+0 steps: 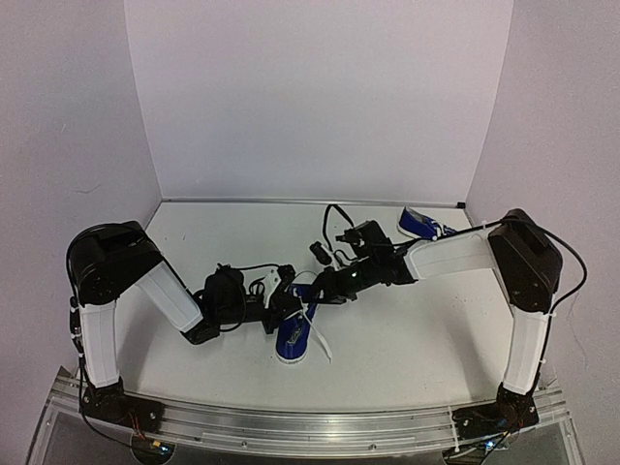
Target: Tie the shoes
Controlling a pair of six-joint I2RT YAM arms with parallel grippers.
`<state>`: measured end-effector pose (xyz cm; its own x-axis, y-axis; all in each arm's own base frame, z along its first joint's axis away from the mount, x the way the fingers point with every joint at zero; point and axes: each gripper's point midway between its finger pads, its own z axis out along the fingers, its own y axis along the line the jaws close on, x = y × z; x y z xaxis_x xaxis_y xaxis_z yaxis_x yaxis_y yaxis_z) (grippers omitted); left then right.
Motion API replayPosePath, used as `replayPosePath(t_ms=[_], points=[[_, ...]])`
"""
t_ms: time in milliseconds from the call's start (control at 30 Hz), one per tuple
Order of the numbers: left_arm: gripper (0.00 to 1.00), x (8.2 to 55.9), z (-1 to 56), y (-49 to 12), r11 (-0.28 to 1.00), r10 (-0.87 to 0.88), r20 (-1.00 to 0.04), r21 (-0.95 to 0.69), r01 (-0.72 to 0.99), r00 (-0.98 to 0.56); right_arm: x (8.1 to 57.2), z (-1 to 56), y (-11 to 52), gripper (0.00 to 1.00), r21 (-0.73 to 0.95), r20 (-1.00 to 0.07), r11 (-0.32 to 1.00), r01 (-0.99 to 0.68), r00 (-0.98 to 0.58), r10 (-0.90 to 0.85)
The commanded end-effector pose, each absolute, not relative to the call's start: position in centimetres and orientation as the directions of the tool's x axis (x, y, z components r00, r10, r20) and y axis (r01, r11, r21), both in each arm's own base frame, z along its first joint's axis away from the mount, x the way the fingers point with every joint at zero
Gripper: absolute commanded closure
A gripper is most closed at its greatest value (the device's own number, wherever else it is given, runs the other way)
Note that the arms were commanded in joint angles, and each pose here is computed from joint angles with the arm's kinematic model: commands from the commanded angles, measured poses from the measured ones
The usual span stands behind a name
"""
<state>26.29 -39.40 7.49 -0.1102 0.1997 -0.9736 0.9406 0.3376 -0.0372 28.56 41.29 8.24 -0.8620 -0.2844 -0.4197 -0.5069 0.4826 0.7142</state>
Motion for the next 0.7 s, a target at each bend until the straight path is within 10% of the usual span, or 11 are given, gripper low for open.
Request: replayPosePath(t_ms=[0, 667], points=[[1.0, 26.4, 8.9, -40.1, 0.311, 0.171, -0.982, -0.02, 0.95, -0.077, 28.8, 8.8, 42.2, 0.92, 0.718, -0.439, 0.46, -0.522, -0.853, -0.284], [0.77, 25.6, 9.8, -37.9, 0.352, 0.24, -0.967, 0.008, 0.936, -0.082, 29.2, 12.0, 41.7, 1.0, 0.692, -0.52, 0.449, -0.565, -0.822, -0.233]])
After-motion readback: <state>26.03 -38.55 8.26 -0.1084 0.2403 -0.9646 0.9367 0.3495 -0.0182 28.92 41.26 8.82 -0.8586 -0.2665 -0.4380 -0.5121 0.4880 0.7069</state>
